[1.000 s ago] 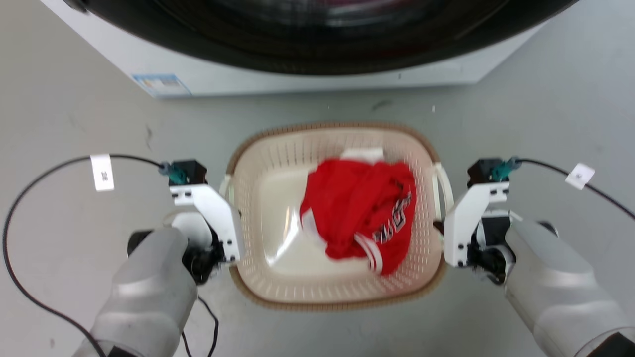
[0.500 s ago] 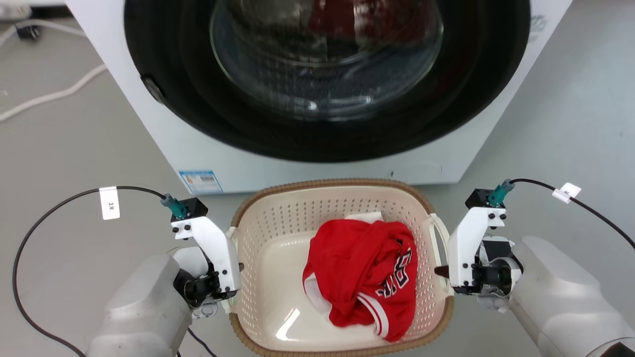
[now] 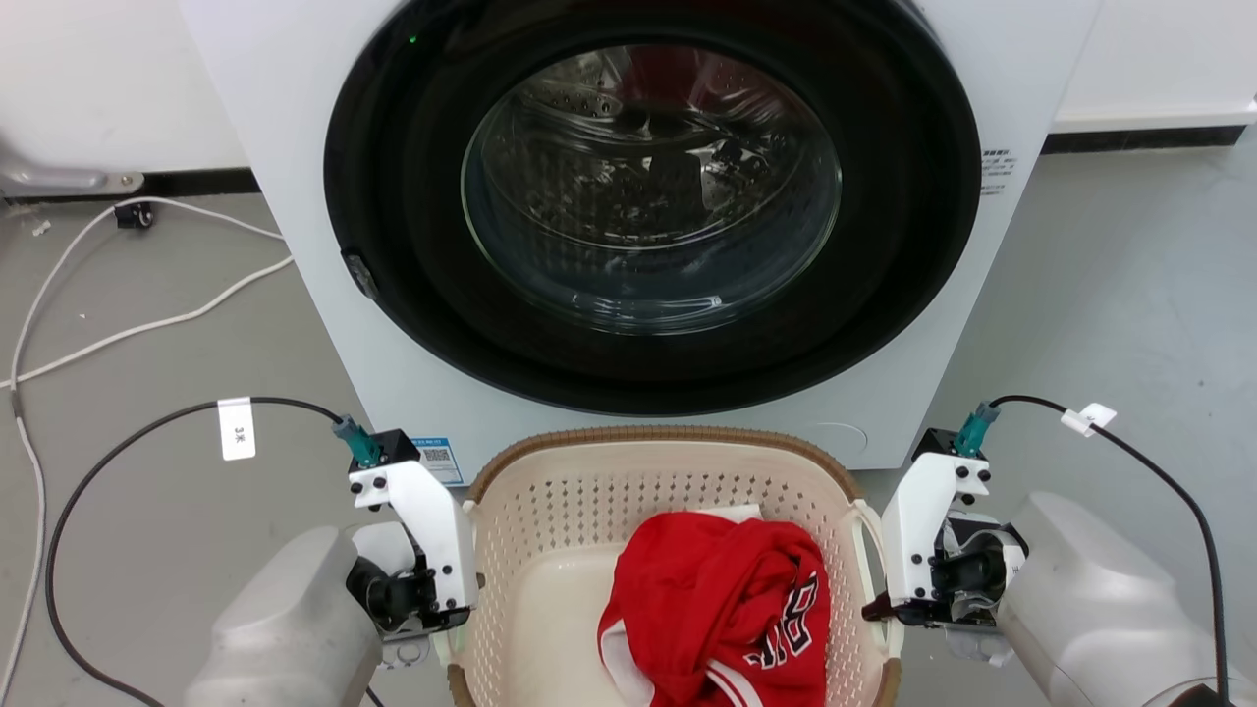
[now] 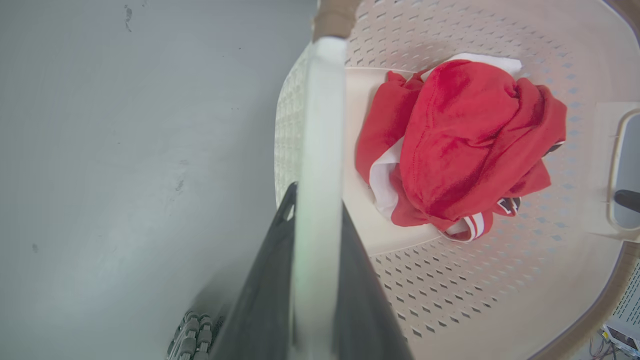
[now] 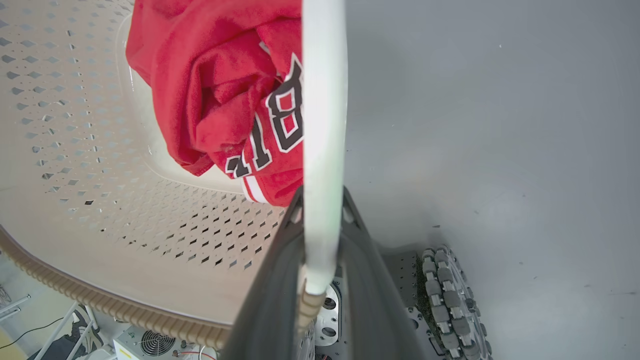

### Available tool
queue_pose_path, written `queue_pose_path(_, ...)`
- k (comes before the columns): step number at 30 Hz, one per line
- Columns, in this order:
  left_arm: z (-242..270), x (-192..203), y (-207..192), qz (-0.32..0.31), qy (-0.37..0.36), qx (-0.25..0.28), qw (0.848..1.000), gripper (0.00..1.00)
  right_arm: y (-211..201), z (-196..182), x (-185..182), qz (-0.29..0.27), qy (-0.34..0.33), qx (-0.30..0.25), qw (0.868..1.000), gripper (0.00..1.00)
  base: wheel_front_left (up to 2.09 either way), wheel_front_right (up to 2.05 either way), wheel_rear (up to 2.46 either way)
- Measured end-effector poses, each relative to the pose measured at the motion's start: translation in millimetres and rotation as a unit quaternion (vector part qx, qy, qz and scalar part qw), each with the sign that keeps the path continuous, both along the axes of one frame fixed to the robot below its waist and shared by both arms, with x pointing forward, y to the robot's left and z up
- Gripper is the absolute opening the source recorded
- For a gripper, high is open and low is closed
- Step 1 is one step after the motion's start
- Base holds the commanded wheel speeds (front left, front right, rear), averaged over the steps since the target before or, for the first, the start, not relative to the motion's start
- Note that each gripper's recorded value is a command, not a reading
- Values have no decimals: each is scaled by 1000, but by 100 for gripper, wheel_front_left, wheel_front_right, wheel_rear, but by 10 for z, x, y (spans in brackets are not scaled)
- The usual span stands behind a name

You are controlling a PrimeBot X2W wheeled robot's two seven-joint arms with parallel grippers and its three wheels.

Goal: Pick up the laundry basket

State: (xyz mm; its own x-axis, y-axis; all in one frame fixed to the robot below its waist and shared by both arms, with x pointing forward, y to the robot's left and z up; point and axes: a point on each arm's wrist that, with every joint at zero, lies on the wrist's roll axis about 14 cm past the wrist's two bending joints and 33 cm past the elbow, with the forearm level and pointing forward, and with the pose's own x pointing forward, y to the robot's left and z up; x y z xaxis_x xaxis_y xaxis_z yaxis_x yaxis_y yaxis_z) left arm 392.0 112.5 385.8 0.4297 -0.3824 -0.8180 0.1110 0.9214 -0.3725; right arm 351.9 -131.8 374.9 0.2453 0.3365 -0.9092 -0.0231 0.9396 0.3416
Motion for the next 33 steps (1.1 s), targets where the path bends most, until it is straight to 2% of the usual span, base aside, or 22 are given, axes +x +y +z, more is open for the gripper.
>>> queue_pose_path(13, -103, -218, -1, 3, 31, 2, 1000, 0, -5, 2, -156, -2, 26, 1, 1000, 0, 0, 0, 0)
queue_pose_path(33, -127, -253, 25, 10, 30, -1, 999, 0, 25, -35, -151, 3, 21, -5, 1000, 0, 0, 0, 0)
